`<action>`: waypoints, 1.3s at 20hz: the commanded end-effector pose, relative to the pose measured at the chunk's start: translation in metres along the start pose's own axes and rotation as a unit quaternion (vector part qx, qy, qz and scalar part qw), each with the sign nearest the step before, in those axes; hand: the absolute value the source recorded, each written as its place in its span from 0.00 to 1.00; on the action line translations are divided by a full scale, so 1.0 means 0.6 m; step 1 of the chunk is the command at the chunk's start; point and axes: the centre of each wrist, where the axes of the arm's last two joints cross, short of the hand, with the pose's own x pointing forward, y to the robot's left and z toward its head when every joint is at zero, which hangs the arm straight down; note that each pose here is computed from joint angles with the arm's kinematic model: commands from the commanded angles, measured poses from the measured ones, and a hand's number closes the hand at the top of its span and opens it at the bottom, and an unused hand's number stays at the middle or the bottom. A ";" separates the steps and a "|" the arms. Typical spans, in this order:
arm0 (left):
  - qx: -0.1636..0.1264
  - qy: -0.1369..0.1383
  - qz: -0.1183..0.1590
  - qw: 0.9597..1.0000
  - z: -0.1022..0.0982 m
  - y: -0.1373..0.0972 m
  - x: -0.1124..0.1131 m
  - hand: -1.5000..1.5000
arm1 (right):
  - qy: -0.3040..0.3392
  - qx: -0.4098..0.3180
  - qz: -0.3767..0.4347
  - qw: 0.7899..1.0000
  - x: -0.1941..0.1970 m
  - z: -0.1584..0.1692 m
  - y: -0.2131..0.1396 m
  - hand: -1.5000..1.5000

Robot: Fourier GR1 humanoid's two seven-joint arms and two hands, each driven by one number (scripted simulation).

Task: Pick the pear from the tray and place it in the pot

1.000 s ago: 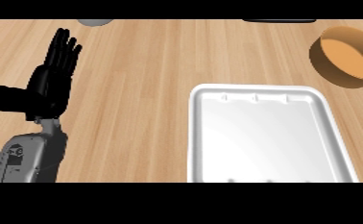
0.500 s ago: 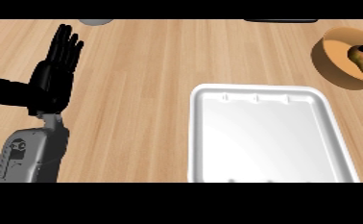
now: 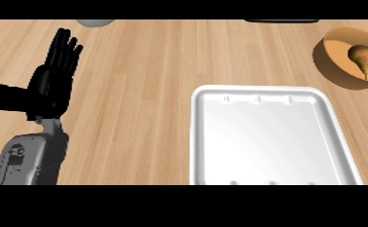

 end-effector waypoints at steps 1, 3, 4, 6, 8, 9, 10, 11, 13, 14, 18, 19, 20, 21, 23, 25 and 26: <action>0.007 0.000 -0.002 1.000 -0.001 0.005 0.019 0.50 | 0.014 -0.036 -0.077 0.996 -0.007 -0.017 -0.043 0.00; 0.004 0.013 -0.005 1.000 0.005 0.003 0.003 0.50 | 0.011 -0.053 -0.100 0.994 -0.030 -0.025 -0.080 0.00; 0.014 -0.005 -0.004 1.000 0.005 0.014 -0.013 0.50 | 0.008 -0.062 -0.097 0.993 -0.025 -0.017 -0.064 0.00; 0.012 0.000 -0.004 1.000 0.008 0.034 0.010 0.50 | -0.012 -0.079 -0.098 0.992 -0.061 -0.014 -0.087 0.00; 0.006 0.000 -0.003 1.000 0.017 0.025 -0.005 0.50 | -0.008 -0.095 -0.124 0.988 -0.087 -0.023 -0.138 0.00; 0.016 0.002 -0.009 1.000 0.003 0.024 -0.022 0.50 | -0.021 -0.094 -0.121 0.988 -0.098 -0.018 -0.137 0.00; 0.007 0.008 0.004 1.000 0.025 0.002 -0.007 0.50 | -0.001 -0.090 -0.138 0.986 -0.107 -0.016 -0.138 0.00; 0.010 0.003 -0.003 1.000 0.007 0.004 0.010 0.50 | -0.015 -0.095 -0.126 0.987 -0.130 -0.015 -0.167 0.00; 0.013 0.000 -0.002 1.000 0.022 -0.013 0.011 0.50 | -0.008 -0.103 -0.130 0.986 -0.163 0.002 -0.158 0.00; 0.010 0.003 -0.006 1.000 0.016 0.008 -0.015 0.50 | -0.007 -0.109 -0.134 0.985 -0.154 -0.013 -0.210 0.00; 0.013 0.000 -0.003 1.000 0.032 -0.012 -0.007 0.50 | -0.019 -0.113 -0.119 0.986 -0.178 -0.007 -0.286 0.00; 0.017 -0.003 -0.001 1.000 0.022 0.029 -0.017 0.50 | -0.022 -0.121 -0.135 0.983 -0.181 -0.005 -0.282 0.00; 0.004 -0.001 0.003 1.000 -0.002 0.004 0.002 0.50 | -0.005 -0.120 -0.127 0.985 -0.206 0.005 -0.282 0.00; 0.006 0.007 -0.006 1.000 0.031 0.006 -0.016 0.50 | -0.013 -0.119 -0.135 0.984 -0.199 0.002 -0.301 0.00; 0.004 0.005 -0.009 1.000 0.013 0.013 -0.018 0.50 | -0.006 -0.111 -0.134 0.985 -0.227 0.012 -0.304 0.00; 0.011 -0.001 -0.002 1.000 0.007 0.001 0.009 0.50 | -0.012 -0.120 -0.135 0.983 -0.236 0.018 -0.330 0.00; 0.007 0.002 0.000 1.000 0.012 0.012 -0.016 0.50 | -0.013 -0.121 -0.139 0.983 -0.254 0.031 -0.309 0.00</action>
